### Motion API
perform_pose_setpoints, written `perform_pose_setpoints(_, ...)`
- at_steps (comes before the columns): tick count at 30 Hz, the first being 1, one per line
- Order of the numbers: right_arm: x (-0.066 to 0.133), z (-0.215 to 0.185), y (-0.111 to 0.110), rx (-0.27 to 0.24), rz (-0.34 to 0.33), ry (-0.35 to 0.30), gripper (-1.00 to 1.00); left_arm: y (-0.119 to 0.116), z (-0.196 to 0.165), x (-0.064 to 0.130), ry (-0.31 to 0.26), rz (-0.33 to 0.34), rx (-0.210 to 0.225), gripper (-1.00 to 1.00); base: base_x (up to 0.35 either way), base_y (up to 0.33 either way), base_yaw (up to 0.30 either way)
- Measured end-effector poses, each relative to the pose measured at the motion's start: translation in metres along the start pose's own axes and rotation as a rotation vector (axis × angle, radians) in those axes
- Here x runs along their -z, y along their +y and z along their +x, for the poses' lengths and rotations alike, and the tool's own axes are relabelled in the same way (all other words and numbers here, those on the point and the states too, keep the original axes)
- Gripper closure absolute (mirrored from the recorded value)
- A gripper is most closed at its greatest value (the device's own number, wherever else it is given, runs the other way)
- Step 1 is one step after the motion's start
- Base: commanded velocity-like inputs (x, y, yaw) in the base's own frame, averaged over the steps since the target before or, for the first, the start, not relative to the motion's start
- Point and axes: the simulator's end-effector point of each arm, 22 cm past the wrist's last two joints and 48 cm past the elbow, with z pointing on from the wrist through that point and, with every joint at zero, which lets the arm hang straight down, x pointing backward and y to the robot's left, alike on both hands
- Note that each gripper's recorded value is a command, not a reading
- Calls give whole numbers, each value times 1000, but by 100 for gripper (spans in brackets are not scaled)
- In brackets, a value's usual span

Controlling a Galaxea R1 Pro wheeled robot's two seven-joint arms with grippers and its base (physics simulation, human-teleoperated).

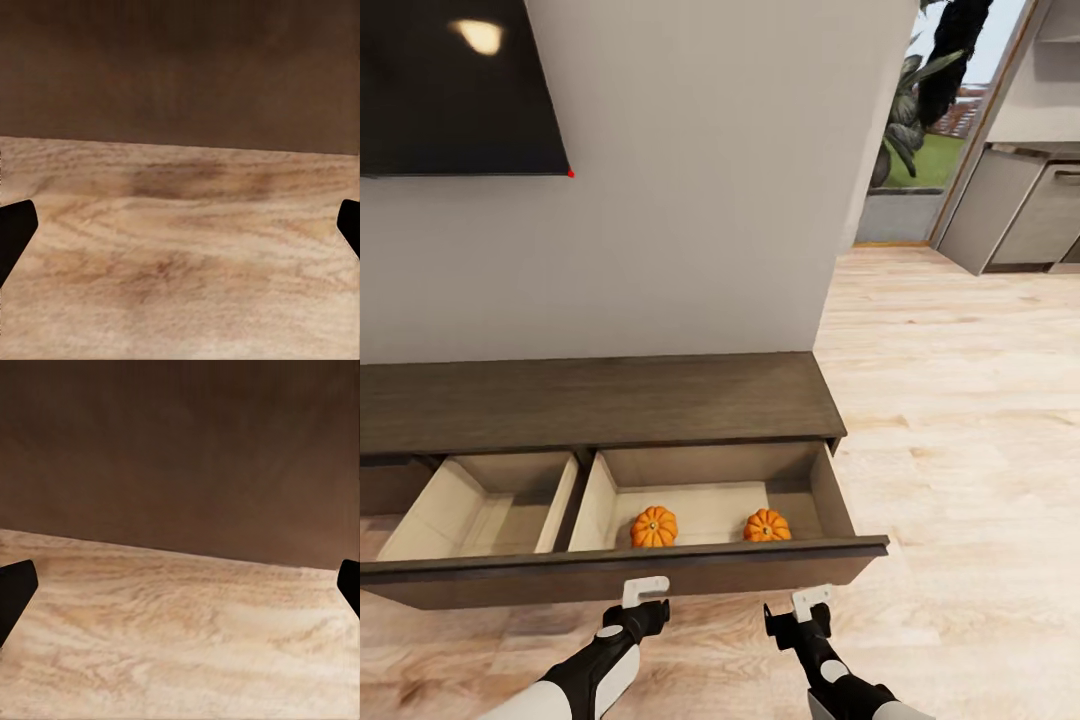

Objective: Place each of the two pumpkins and all three candles from the living room inside a cabinet in the living room (use any cabinet), then make sure every cabinet is closed, and position the cauldron so it is next to a table in the living room.

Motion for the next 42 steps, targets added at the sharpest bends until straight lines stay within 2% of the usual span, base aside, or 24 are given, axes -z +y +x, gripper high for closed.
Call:
perform_pose_setpoints(7,0,-1,8,-4,-9,0,-100,0,0,0,1,-1,0,-100,15,0,234)
perform_pose_setpoints(14,0,-2,8,-5,-8,-3,-100,1,0,0,1,-2,1,-100,72,0,56)
perform_pose_setpoints(23,0,-2,5,-23,2,-9,-100,2,0,0,-1,-3,-1,-100,315,0,1)
perform_pose_setpoints(42,1,-6,6,-27,2,-26,-100,2,0,0,-1,-3,0,-100,336,0,0)
